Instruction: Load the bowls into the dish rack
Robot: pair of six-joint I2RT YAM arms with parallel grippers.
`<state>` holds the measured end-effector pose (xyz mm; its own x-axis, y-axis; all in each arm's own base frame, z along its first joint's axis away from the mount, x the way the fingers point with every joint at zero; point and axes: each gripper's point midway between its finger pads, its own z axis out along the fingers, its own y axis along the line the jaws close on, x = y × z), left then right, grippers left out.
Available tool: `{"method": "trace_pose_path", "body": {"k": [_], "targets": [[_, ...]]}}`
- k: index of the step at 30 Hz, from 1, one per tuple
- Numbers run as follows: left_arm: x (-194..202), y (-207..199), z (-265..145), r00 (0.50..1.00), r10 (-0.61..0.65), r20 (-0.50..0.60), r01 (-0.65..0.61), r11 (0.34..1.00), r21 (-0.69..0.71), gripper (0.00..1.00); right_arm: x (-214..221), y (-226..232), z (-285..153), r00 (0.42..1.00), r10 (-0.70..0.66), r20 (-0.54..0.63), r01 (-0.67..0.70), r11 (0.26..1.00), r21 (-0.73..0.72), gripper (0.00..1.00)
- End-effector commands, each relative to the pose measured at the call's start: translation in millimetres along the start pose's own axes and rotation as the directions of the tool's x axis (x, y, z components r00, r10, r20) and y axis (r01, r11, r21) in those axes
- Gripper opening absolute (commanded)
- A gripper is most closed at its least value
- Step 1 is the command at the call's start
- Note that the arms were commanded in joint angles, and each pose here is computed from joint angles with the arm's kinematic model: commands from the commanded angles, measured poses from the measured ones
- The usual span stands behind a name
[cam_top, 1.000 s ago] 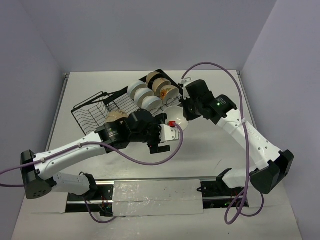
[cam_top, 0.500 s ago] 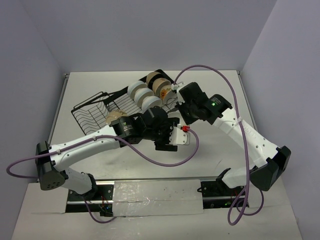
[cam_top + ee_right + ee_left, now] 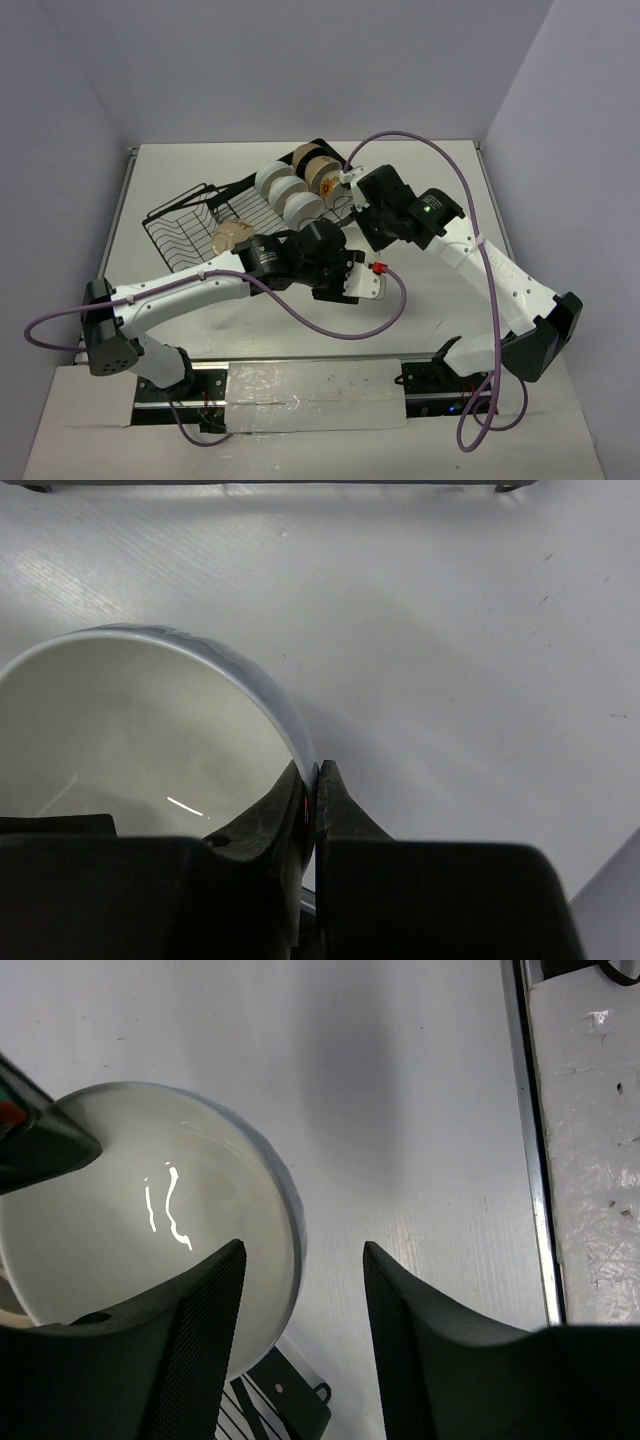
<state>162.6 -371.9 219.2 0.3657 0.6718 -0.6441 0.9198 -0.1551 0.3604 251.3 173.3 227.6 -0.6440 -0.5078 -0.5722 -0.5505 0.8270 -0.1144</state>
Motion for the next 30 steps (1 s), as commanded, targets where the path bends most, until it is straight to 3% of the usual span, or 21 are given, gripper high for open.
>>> {"method": "trace_pose_path", "body": {"k": [1, 12, 15, 17, 20, 23, 24, 26, 27, 30], "targets": [[-13.0, 2.4, 1.6, 0.999, 0.042, 0.016, -0.042, 0.999, -0.002, 0.56, -23.8, 3.5, -18.8, 0.995, -0.006, 0.098, 0.008, 1.0, -0.026, 0.0], [-8.0, 0.1, 5.8, 0.999, 0.047, -0.025, -0.047, 0.999, 0.005, 0.27, -25.1, 3.5, -19.5, 0.994, -0.022, 0.103, 0.025, 0.999, -0.029, 0.0], [-8.2, 1.2, 5.1, 0.999, 0.045, -0.025, -0.045, 0.999, 0.002, 0.15, -24.0, 2.9, -17.7, 0.995, -0.025, 0.097, 0.027, 0.999, -0.027, 0.0], [-7.3, -0.4, 5.3, 0.998, 0.048, -0.028, -0.048, 0.999, 0.008, 0.01, -23.0, 3.6, -16.8, 0.995, -0.029, 0.096, 0.032, 0.999, -0.029, 0.0], [-6.3, -0.7, 5.2, 0.999, 0.045, -0.031, -0.045, 0.999, 0.007, 0.0, -21.7, 4.3, -14.4, 0.995, -0.034, 0.096, 0.037, 0.999, -0.033, 0.0], [-5.3, -1.5, 4.7, 0.999, 0.041, -0.028, -0.041, 0.999, -0.001, 0.0, -22.8, 4.8, -14.6, 0.994, -0.034, 0.108, 0.038, 0.999, -0.036, 0.18], [-7.9, 0.6, 2.1, 0.999, 0.039, -0.015, -0.039, 0.999, -0.013, 0.0, -22.9, 5.2, -15.2, 0.993, -0.034, 0.111, 0.039, 0.999, -0.037, 0.31], [-8.7, 0.4, -2.1, 0.999, 0.039, 0.002, -0.039, 0.999, -0.027, 0.0, -23.9, 5.2, -17.0, 0.992, -0.034, 0.119, 0.039, 0.998, -0.04, 0.44], [-9.7, 0.3, -3.7, 0.999, 0.041, 0.009, -0.041, 0.999, -0.033, 0.0, -24.9, 5.2, -17.7, 0.992, -0.032, 0.122, 0.037, 0.999, -0.04, 0.56], [-13.6, 1.8, -10.2, 0.998, 0.042, 0.043, -0.04, 0.997, -0.06, 0.0, -28.2, 3.3, -21.1, 0.991, -0.025, 0.135, 0.03, 0.999, -0.034, 0.74]]}}
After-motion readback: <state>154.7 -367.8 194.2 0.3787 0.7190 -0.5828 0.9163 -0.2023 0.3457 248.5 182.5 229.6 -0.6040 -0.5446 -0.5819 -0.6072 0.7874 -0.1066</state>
